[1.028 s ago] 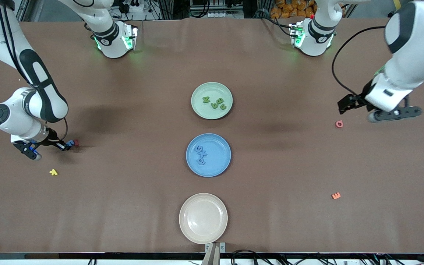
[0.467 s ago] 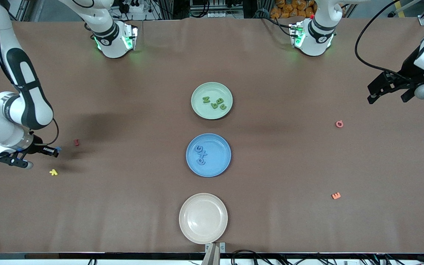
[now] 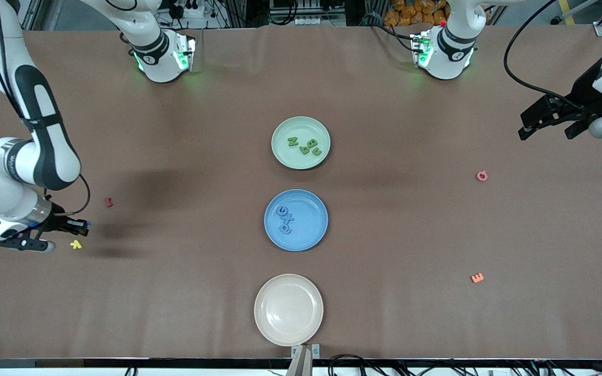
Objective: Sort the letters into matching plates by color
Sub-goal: 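Carry the blue E over the blue plate with the right gripper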
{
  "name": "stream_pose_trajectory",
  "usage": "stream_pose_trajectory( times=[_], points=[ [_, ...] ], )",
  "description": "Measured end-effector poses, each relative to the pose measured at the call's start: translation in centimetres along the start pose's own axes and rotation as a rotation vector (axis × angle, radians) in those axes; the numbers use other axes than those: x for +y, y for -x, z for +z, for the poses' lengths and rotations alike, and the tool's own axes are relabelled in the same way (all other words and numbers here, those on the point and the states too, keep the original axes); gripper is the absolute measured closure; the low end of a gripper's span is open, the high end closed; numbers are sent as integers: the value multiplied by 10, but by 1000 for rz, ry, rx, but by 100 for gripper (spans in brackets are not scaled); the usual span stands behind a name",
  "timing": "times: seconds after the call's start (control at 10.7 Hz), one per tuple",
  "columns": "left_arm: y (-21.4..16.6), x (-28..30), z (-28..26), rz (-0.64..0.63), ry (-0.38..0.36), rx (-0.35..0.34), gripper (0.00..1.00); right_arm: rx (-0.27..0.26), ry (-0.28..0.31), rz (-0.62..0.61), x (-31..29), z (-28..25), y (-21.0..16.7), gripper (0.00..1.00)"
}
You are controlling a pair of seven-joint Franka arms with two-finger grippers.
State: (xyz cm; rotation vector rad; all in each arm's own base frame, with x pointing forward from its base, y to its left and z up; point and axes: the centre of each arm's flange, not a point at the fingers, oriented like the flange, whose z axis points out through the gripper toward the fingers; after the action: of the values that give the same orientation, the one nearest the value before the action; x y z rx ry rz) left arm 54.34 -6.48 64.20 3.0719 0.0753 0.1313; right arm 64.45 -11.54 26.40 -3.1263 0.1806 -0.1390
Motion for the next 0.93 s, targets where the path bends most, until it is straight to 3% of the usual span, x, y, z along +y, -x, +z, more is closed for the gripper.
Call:
stream_pose_trajectory(
  times=[0.47, 0.93],
  points=[
    [-2, -5, -1, 93, 0, -9, 0, 20, -31, -5, -141, -3, -9, 75],
    [-2, -6, 0, 103, -8, -14, 0, 21, -75, 21, -318, 0, 24, 75]
  ],
)
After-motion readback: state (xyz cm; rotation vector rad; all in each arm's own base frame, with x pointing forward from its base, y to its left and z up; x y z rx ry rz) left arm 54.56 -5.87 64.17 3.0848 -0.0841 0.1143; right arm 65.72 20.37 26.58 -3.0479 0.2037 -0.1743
